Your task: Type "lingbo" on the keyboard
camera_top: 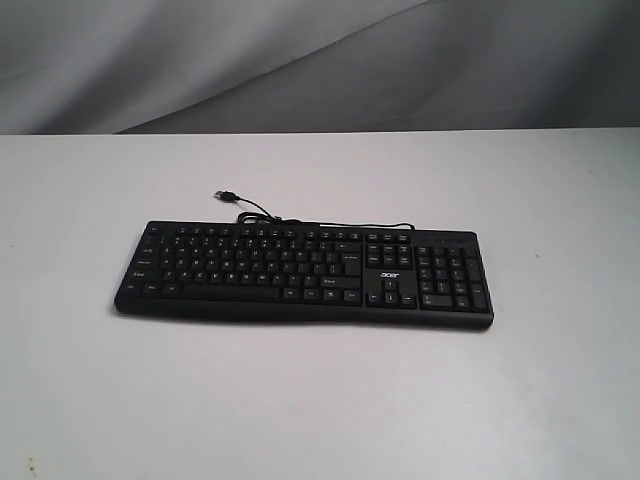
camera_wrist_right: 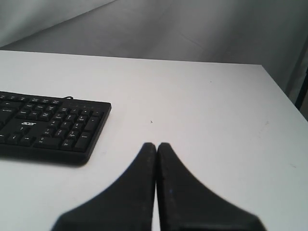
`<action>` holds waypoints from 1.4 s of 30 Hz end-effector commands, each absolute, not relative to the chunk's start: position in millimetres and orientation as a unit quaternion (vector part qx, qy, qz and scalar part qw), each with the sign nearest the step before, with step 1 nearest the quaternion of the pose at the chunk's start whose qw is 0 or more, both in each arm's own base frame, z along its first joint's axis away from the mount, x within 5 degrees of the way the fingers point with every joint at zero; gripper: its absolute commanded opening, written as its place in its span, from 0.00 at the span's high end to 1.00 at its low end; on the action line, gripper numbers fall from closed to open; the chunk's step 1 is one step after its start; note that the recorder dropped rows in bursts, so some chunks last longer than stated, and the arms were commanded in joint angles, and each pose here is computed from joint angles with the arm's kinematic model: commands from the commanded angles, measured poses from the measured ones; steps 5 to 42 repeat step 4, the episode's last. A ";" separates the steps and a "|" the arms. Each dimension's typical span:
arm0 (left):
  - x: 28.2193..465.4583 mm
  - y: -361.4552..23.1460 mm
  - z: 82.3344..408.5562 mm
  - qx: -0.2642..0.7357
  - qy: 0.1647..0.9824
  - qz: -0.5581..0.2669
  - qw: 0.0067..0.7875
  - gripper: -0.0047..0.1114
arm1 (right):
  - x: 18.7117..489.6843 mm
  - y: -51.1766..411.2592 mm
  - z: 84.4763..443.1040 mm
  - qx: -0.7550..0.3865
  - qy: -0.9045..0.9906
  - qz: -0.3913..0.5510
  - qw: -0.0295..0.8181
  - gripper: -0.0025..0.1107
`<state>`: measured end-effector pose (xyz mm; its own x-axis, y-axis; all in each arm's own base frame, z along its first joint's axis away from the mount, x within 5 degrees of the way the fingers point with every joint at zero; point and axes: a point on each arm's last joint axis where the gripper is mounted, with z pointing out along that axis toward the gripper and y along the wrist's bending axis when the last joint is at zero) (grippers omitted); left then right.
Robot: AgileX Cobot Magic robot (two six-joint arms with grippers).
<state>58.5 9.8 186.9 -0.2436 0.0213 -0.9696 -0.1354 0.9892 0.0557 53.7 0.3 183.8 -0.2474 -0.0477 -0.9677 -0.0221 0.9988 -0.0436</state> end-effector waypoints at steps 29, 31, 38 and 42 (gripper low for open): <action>58.9 9.7 185.6 -0.038 0.787 0.061 0.613 0.96 | 53.6 0.2 182.6 -0.017 0.790 -0.009 0.613 0.98; 58.9 9.7 185.6 -0.038 0.787 0.061 0.613 0.96 | 53.6 0.2 182.6 -0.017 0.790 -0.009 0.613 0.98; 58.9 9.7 185.6 -0.038 0.787 0.061 0.613 0.96 | 53.6 0.2 182.6 -0.017 0.790 -0.009 0.613 0.98; 58.9 9.7 185.6 -0.038 0.787 0.061 0.613 0.96 | 53.6 0.2 182.6 -0.017 0.790 -0.009 0.613 0.98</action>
